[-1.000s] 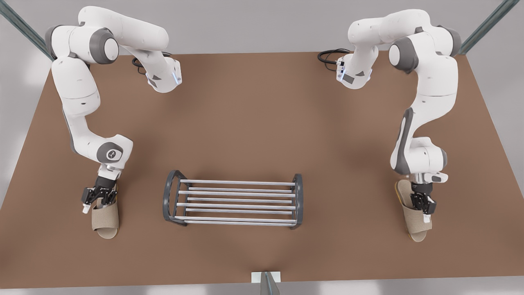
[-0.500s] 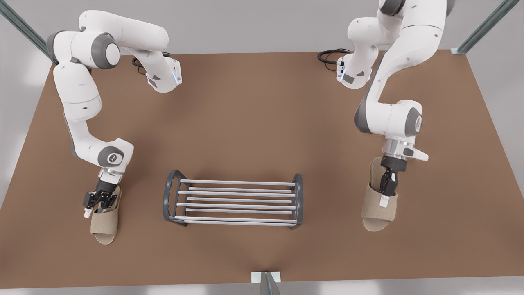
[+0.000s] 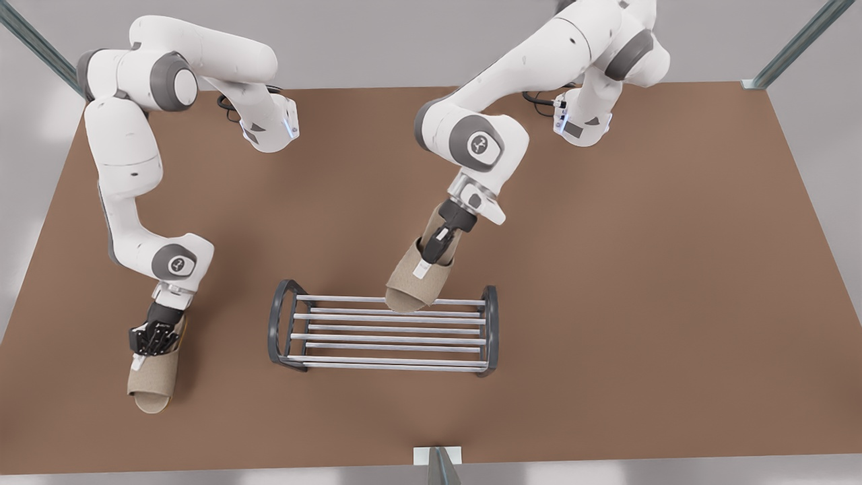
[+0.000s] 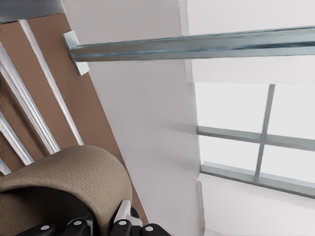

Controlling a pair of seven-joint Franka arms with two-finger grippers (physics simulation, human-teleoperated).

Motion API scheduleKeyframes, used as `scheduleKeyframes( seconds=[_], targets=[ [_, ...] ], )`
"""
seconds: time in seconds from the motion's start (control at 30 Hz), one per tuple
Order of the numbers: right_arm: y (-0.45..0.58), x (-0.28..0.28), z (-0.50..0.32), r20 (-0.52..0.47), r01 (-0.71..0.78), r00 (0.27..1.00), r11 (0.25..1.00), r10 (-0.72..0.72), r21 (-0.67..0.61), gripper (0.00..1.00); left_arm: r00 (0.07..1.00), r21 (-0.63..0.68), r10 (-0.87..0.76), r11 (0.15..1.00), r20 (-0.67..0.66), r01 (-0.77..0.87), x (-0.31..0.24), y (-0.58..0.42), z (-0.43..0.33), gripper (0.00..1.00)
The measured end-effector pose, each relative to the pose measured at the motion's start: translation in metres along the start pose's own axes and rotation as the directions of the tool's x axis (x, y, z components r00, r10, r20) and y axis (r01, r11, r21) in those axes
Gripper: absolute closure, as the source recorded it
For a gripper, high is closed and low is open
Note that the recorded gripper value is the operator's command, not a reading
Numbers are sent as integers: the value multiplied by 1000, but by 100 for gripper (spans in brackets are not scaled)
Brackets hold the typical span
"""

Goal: Place the right shoe on the shoe rack with the right arm, and place the left shoe on the shoe rack with the left arm

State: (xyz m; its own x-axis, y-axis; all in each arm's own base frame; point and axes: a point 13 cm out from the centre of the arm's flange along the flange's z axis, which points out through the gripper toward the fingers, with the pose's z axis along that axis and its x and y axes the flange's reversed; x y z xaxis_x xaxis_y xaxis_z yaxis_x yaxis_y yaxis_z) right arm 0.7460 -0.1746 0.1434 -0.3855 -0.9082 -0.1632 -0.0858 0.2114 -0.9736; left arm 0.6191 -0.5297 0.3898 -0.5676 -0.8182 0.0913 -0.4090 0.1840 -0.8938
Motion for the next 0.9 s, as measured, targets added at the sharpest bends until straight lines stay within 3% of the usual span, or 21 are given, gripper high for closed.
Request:
scheduleKeyframes(
  seconds=[0.13,0.3,0.43,0.5,0.57,0.63,0.73,0.9],
  targets=[
    [-74,-76,-17,98,-28,995,999,26,18,79,999,-23,9,1000,50,-8,-25,23,24,79],
    [-149,-227,-93,304,-29,951,997,47,-66,79,996,-13,13,1000,84,-12,-50,32,46,79],
    [-174,-269,-144,371,5,927,984,61,-176,79,998,-21,7,1000,70,-5,-40,47,57,79],
    [-174,-283,-168,396,31,916,973,64,-230,79,998,-25,-1,1000,68,2,-38,52,61,75],
    [-169,-300,-193,425,63,903,958,66,-281,79,997,-25,-10,1000,72,12,-42,55,64,64],
    [-160,-319,-217,457,97,887,941,66,-325,79,997,-21,-24,999,72,26,-43,54,64,63],
    [-147,-343,-251,499,147,864,915,67,-377,79,996,-12,-43,999,80,44,-52,52,66,43],
    [-133,-362,-284,534,209,843,876,63,-434,79,993,-16,-67,997,92,69,-62,61,72,37]
  ],
)
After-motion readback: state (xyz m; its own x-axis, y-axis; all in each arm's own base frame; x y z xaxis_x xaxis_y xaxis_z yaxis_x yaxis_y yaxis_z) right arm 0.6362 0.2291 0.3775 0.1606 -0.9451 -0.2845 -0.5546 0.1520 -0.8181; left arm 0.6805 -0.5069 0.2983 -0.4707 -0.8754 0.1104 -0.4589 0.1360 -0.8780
